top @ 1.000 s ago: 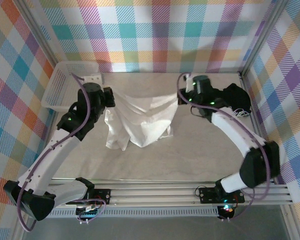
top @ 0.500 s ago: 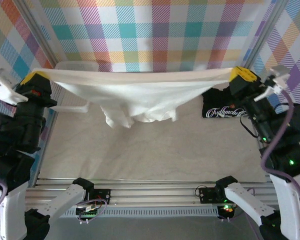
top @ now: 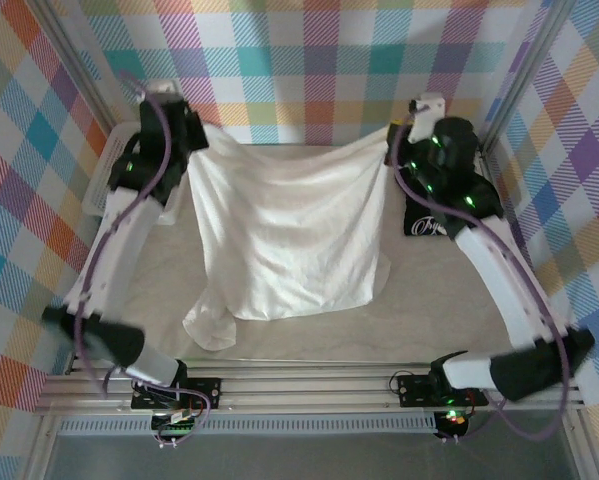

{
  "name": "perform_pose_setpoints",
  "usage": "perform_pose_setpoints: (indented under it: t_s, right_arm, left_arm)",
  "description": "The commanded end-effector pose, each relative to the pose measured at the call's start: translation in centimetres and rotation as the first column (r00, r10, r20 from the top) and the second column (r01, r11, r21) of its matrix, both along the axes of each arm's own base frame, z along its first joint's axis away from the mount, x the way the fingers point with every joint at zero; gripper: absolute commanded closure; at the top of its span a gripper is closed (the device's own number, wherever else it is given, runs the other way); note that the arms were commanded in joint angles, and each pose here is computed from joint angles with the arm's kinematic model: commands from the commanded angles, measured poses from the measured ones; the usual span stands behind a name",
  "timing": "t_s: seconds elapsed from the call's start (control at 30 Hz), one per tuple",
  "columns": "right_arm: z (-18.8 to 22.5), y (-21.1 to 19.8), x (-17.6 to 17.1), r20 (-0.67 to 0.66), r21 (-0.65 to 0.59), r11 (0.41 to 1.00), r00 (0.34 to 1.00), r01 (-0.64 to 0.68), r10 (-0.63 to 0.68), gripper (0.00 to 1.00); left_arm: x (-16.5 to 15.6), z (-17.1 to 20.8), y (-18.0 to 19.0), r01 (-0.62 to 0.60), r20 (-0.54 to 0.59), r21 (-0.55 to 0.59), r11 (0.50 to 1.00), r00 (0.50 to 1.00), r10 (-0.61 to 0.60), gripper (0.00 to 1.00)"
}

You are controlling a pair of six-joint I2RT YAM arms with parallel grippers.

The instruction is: Fold the inside-out t-shirt

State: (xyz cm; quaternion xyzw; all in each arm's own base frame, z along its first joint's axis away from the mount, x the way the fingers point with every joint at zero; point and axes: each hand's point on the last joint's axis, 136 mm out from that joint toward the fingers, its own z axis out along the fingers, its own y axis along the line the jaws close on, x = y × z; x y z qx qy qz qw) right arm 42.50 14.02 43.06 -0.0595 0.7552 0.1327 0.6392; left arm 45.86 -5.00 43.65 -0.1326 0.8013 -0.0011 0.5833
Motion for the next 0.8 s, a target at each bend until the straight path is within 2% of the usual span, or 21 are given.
perform_pose_setpoints:
  t_s: [0.0,0.13,0.2,0.27,0.37,0.43,0.53,0.67,0.77]
  right_arm:
    - [14.2,-1.4,-2.4,0.363,0.125,0.992,0.931,-0.004,-0.042,1.00]
    - [21.3,-2.0,-6.1,0.508,0.169,0.983,0.861,-0.066,-0.029,1.00]
    - [23.4,-2.4,-8.4,0.552,0.176,0.980,0.834,-0.095,-0.018,1.00]
    - [24.3,-2.6,-10.5,0.569,0.170,0.978,0.822,-0.122,0.004,1.00]
    - [22.5,-2.8,-11.7,0.535,0.154,0.980,0.845,-0.123,0.022,1.00]
    - [19.7,-2.9,-11.6,0.476,0.143,0.984,0.879,-0.110,0.029,1.00]
    - [13.1,-3.0,-11.8,0.335,0.142,0.985,0.941,-0.097,0.044,1.00]
    - [1.1,-4.0,-13.2,0.100,0.170,0.985,0.995,-0.040,0.023,1.00]
    - [-9.0,-4.6,-14.1,-0.120,0.159,0.987,0.993,0.020,0.000,1.00]
  left_arm:
    - [-2.9,14.1,0.2,0.083,0.324,-0.050,0.995,0.944,-0.062,1.00]
    - [-7.7,22.8,0.0,0.169,0.531,-0.050,0.984,0.839,-0.117,1.00]
    - [-10.5,25.4,0.3,0.192,0.600,-0.049,0.980,0.791,-0.125,1.00]
    - [-13.2,26.5,0.5,0.217,0.626,-0.043,0.975,0.766,-0.143,1.00]
    - [-15.1,25.0,-0.4,0.291,0.588,-0.028,0.956,0.778,-0.220,1.00]
    - [-15.8,21.8,-1.1,0.335,0.519,-0.042,0.941,0.812,-0.266,1.00]
    - [-17.9,14.4,-2.0,0.404,0.405,-0.141,0.904,0.857,-0.320,1.00]
    - [-20.1,0.6,-4.0,0.466,0.247,-0.344,0.815,0.883,-0.400,1.00]
    - [-22.1,-11.8,-5.2,0.415,0.031,-0.484,0.770,0.888,-0.459,1.00]
